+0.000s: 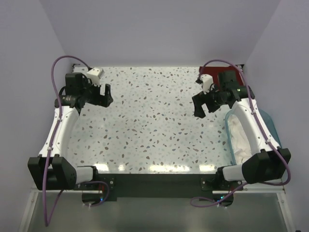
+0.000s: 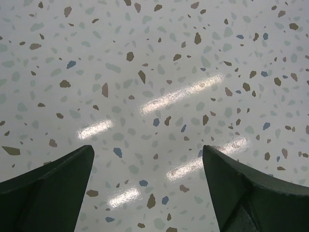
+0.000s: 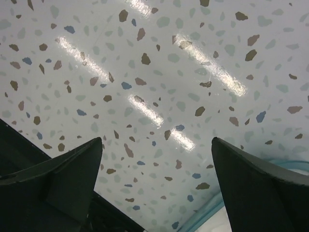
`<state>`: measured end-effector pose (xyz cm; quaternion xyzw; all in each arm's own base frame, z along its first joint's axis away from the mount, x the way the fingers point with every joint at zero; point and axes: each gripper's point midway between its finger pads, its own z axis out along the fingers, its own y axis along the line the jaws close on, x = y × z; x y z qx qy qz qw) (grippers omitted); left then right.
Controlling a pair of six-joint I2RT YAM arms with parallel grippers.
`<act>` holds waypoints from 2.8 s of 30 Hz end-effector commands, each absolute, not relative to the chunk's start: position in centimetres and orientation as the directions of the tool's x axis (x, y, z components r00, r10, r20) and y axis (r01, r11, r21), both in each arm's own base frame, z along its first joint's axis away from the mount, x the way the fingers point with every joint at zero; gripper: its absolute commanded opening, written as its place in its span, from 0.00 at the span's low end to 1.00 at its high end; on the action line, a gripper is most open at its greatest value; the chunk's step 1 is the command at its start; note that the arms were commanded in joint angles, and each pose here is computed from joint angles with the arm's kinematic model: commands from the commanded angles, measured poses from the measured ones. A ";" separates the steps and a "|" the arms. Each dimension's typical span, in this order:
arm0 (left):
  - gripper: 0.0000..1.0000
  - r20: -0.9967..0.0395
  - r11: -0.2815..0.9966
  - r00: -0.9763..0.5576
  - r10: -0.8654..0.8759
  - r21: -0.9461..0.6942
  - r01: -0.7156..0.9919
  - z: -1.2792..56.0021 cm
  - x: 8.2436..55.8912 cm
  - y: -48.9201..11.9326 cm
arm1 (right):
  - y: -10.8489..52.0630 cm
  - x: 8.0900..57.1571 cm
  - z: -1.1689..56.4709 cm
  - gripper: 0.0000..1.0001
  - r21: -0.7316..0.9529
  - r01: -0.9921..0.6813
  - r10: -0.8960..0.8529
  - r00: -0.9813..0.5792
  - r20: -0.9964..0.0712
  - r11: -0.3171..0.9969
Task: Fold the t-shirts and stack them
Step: Grab the tshirt from the pile, then move the tshirt to the center of the board, then flatten the tshirt out
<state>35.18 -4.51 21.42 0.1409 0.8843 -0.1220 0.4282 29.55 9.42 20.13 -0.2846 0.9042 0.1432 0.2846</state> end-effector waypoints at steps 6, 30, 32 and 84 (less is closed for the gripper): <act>1.00 -0.835 0.904 -0.519 0.182 -0.066 0.422 24.1 36.0 -5.3 | 0.3 25.8 22.0 0.99 0.091 -0.570 -0.476 -0.754 -0.452 0.817; 1.00 -0.797 0.828 -0.555 0.240 -0.130 0.546 23.0 37.9 -7.0 | -17.1 18.9 3.1 0.99 -0.018 -0.239 -0.238 -0.971 0.017 0.971; 1.00 -0.797 0.828 -0.555 0.238 -0.133 0.545 22.9 37.9 -7.0 | -17.3 18.5 2.3 0.99 -0.024 -0.239 -0.238 -0.971 0.034 0.971; 0.96 -0.609 0.717 -0.614 0.502 -0.103 0.689 12.4 32.2 -7.9 | 15.6 34.0 9.7 0.91 0.092 -0.722 -0.644 -0.660 -0.387 0.685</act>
